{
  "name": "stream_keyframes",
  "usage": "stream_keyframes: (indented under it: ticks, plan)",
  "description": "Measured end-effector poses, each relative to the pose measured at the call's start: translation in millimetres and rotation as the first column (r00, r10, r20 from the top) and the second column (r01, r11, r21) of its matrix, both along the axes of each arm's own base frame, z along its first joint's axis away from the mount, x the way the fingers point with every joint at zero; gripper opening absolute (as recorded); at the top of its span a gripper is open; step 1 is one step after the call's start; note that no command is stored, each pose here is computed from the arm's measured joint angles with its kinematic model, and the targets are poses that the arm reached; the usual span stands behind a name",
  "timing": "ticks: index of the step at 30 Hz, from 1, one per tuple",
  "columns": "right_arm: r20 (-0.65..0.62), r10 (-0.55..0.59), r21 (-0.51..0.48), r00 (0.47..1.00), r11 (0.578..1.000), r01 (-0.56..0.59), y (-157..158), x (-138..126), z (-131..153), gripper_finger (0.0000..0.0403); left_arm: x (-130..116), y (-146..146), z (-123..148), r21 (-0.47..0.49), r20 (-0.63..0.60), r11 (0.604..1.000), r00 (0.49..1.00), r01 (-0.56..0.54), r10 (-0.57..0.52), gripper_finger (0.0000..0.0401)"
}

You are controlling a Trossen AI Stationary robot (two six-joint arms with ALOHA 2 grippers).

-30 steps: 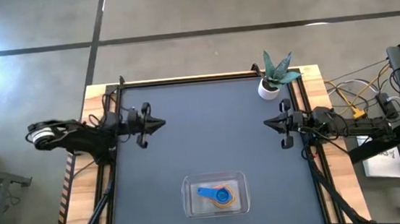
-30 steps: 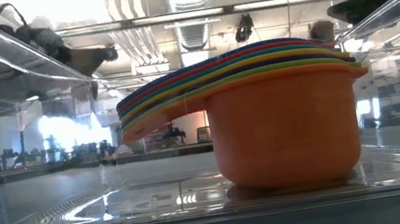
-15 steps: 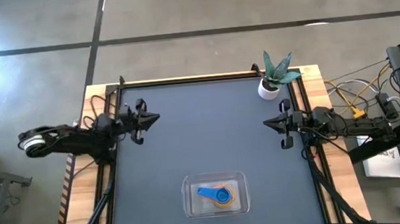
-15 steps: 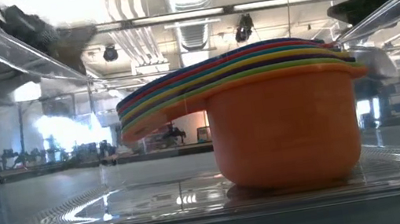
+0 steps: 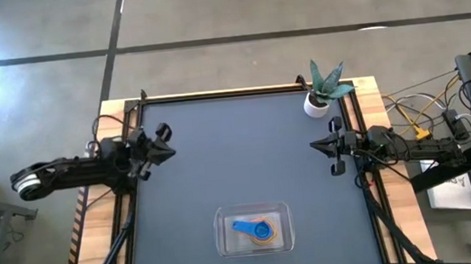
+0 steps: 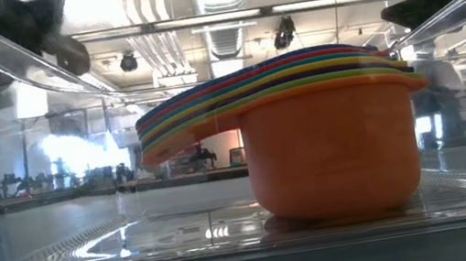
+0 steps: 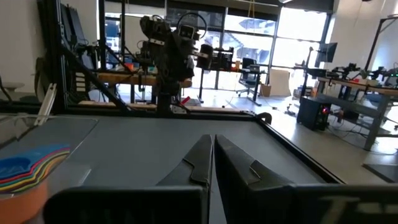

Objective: Nest measuring cups in basket
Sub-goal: Return to Home Position

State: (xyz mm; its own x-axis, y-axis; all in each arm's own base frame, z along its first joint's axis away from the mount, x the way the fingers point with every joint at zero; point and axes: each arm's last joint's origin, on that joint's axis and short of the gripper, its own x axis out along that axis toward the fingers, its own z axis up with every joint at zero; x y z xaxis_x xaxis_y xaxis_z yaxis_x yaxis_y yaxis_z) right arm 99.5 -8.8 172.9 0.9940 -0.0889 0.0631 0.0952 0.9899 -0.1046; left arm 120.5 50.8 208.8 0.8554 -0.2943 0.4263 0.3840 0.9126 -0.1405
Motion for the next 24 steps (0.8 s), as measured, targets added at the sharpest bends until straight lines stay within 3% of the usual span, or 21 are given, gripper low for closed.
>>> stream_keyframes:
  ticks: [3,8,10,16,21,24]
  plan:
    - [0.000,0.000,0.000,1.000,1.000,0.000,0.0,0.0,0.0,0.0009,-10.7,-6.3,12.1,0.033,0.078,0.999,0.997,0.025,-0.028,0.0000]
    - [0.000,0.000,0.000,1.000,1.000,0.000,0.0,0.0,0.0,0.0009,-35.0,-24.1,30.3,0.216,0.182,0.969,0.971,0.116,-0.157,0.0000]
    - [0.000,0.000,0.000,1.000,1.000,0.000,0.0,0.0,0.0,0.0009,-44.9,-31.9,33.7,0.289,0.178,0.942,0.957,0.173,-0.230,0.0000]
    - [0.000,0.000,0.000,1.000,1.000,0.000,0.0,0.0,0.0,0.0009,-71.7,-49.9,40.6,0.310,0.181,0.905,0.916,0.292,-0.358,0.0000]
    - [0.000,0.000,0.000,1.000,1.000,0.000,0.0,0.0,0.0,0.0009,-92.5,-65.5,37.7,0.406,0.067,0.821,0.883,0.401,-0.465,0.0000]
    - [0.000,0.000,0.000,1.000,1.000,0.000,0.0,0.0,0.0,0.0009,-105.0,-73.4,36.3,0.436,0.078,0.801,0.870,0.409,-0.487,0.0000]
